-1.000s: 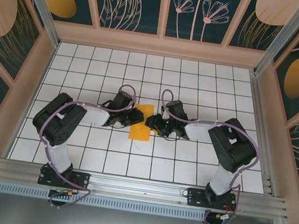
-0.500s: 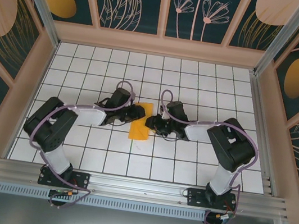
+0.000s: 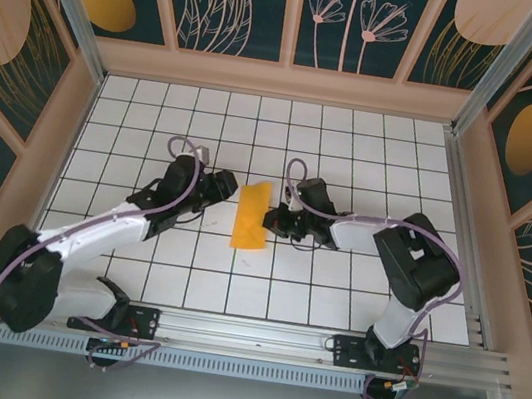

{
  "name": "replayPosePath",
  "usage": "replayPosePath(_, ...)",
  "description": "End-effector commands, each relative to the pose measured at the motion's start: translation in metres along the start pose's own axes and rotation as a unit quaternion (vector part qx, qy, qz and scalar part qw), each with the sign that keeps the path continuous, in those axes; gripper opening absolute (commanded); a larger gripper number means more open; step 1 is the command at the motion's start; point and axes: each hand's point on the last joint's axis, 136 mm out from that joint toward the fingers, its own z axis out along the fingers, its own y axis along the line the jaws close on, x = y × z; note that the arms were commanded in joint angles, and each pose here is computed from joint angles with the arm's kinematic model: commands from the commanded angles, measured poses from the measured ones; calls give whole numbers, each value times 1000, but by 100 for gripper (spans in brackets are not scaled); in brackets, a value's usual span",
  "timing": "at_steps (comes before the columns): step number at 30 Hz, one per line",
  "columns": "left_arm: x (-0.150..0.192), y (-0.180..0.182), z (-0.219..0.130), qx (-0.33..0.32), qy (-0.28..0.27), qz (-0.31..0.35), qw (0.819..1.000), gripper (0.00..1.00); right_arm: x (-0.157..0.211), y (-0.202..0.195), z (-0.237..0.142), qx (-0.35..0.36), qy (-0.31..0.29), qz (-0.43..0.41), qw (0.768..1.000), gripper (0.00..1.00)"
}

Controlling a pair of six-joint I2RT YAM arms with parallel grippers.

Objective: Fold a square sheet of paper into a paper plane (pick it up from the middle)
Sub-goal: Turn over the paper at the center of the table.

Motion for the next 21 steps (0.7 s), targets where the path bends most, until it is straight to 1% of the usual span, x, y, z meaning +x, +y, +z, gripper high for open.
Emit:
replayPosePath(1, -19, 4, -24, -6, -58, -1, 998, 47, -24, 24, -34, 35, -48, -63, 996, 0)
replayPosePath(4, -30, 1, -46, 12, -99, 1, 995, 50, -37, 21, -66, 114, -83, -92, 986, 0)
replayPosePath(7, -37, 1, -65, 33, -137, -5, 990, 54, -52, 13, -105, 210, -131, -112, 962, 0)
replayPosePath(9, -39, 5, -74, 42, -157, -12, 987, 57, -59, 7, -131, 283, -164, -126, 936, 0)
replayPosePath(10, -40, 8, -78, 43, -168, -16, 985, 59, -63, 5, -145, 325, -183, -132, 918, 0)
replayPosePath(12, -43, 15, -86, 40, -188, -23, 981, 61, -65, -1, -168, 406, -203, -142, 880, 1)
replayPosePath(14, -46, 23, -93, 30, -207, -29, 977, 63, -64, -5, -190, 488, -217, -146, 833, 0)
replayPosePath(16, -49, 31, -101, 18, -224, -39, 974, 64, -61, -6, -195, 532, -213, -151, 806, 1)
replayPosePath(19, -53, 44, -111, -5, -249, -51, 967, 65, -51, -7, -172, 554, -173, -171, 797, 1)
replayPosePath(21, -56, 51, -119, -20, -265, -60, 962, 65, -44, -13, -152, 572, -144, -185, 786, 1)
